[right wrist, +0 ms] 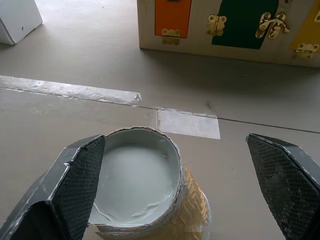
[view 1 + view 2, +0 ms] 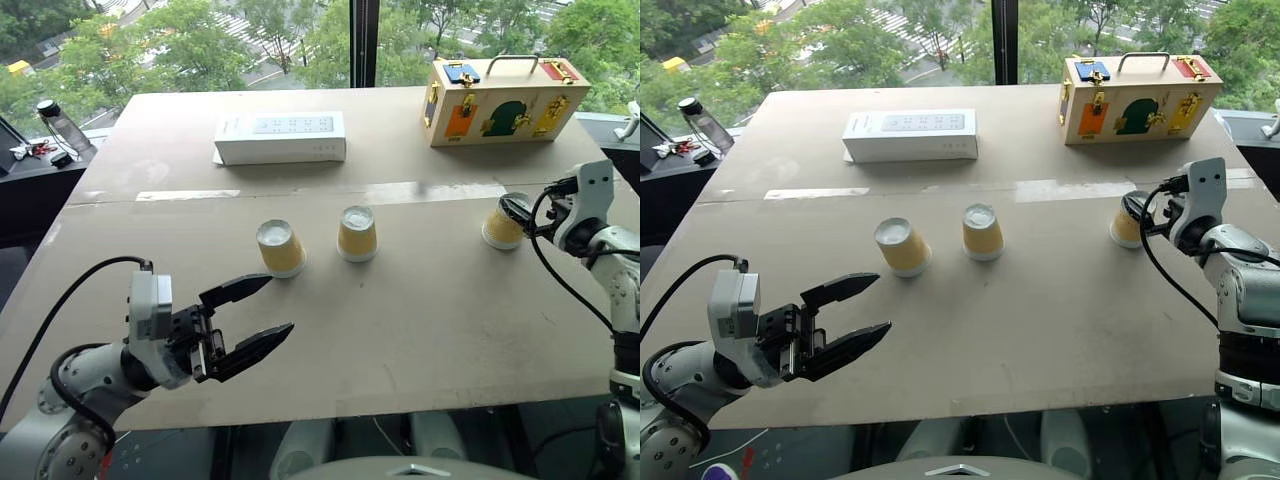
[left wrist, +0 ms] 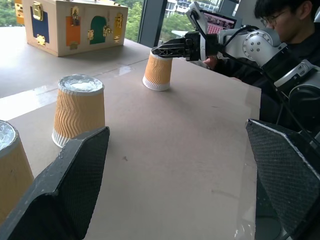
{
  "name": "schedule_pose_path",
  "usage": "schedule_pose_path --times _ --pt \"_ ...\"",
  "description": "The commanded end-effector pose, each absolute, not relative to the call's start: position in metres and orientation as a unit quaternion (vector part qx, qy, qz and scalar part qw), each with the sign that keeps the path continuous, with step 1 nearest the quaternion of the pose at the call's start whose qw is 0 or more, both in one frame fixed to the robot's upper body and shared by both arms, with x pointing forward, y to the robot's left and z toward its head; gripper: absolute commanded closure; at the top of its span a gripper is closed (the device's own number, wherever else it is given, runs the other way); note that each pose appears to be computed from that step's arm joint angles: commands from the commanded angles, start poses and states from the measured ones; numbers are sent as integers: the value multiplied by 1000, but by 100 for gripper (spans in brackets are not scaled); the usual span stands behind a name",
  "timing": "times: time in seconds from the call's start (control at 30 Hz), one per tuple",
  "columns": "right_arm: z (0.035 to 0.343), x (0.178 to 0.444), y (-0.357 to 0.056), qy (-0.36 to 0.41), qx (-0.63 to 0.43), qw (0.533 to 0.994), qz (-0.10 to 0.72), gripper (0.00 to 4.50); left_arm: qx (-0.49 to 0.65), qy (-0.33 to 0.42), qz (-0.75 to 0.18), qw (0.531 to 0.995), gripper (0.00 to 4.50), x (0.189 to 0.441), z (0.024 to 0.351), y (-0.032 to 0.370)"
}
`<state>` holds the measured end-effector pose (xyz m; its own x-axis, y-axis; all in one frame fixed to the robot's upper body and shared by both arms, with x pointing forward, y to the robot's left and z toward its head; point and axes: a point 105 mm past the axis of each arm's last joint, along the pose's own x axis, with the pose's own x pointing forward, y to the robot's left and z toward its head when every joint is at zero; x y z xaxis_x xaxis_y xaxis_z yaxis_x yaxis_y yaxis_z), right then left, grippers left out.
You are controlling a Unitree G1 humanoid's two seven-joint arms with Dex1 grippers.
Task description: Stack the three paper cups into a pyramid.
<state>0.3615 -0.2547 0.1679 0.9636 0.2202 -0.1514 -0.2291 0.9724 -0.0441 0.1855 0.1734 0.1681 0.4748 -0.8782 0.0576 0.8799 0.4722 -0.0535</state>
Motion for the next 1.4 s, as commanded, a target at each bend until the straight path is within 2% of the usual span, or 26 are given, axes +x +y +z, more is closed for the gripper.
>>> schedule_pose_path --times 0.03,0.23,0.47,0.77,1.23,1.3,1.4 --pt "186 360 -258 48 -2 993 108 4 -32 -21 -517 855 0 182 175 171" --pt "186 357 -255 51 -9 992 116 4 -34 -21 -516 855 0 180 177 166" --pt "204 355 -249 5 4 992 125 4 -37 -19 -514 857 0 181 178 165" --pt "182 362 -261 37 -25 995 84 4 -36 -17 -516 855 0 181 178 164" --pt "171 365 -269 50 -12 996 72 4 -19 -8 -560 828 0 170 181 158" --pt "169 365 -269 51 -10 996 73 43 -18 -13 -569 822 0 169 184 155" --pt "168 365 -268 52 -9 996 75 161 -19 -21 -579 815 0 169 188 150"
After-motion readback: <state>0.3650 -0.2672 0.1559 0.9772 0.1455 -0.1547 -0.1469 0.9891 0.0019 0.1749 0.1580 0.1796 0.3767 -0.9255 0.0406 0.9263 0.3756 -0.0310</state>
